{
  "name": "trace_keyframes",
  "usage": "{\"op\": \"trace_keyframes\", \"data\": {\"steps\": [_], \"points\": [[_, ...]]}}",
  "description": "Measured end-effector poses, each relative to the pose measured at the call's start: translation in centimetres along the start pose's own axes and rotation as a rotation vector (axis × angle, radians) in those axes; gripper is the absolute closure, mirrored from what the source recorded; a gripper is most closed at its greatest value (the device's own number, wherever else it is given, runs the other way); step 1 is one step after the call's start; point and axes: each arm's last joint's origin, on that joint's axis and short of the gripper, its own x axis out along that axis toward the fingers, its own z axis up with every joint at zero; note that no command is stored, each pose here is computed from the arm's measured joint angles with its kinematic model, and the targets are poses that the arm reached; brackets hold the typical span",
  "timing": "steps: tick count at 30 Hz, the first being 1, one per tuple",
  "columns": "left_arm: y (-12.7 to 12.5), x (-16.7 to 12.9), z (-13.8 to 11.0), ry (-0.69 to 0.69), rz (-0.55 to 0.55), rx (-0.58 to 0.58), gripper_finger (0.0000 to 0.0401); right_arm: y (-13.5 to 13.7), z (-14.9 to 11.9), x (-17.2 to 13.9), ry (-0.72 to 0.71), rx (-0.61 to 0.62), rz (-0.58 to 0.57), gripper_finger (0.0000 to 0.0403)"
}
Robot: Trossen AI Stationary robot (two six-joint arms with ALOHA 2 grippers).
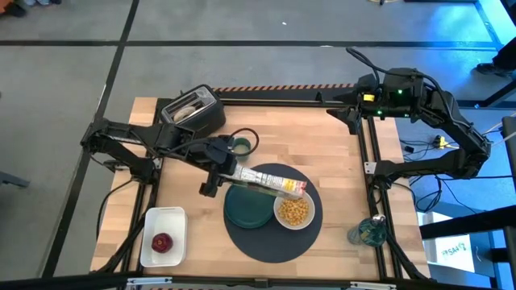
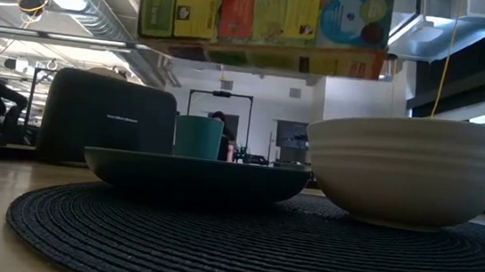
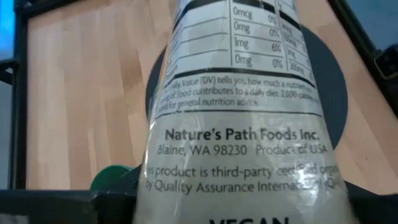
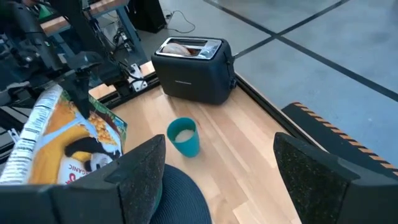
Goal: Arrange a breakfast setting
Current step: Pour the cereal from the cereal box into the white bowl
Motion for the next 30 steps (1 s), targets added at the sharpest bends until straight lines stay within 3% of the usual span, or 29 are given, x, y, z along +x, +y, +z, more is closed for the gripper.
{"op": "trace_keyframes", "data": {"steps": [17, 30], "points": [[-0.1, -0.5, -0.2, -0.004, -0.034, -0.019, 0.0195, 0.0, 0.1, 0.1, -0.017, 0.006, -0.02, 0.0114], [0.4, -6.6, -1.2, -0.202, 0.03, -0.104, 0.0195, 0.3, 0.6, -1.5, -0.088, -0.003, 0.032, 0.0114]]}}
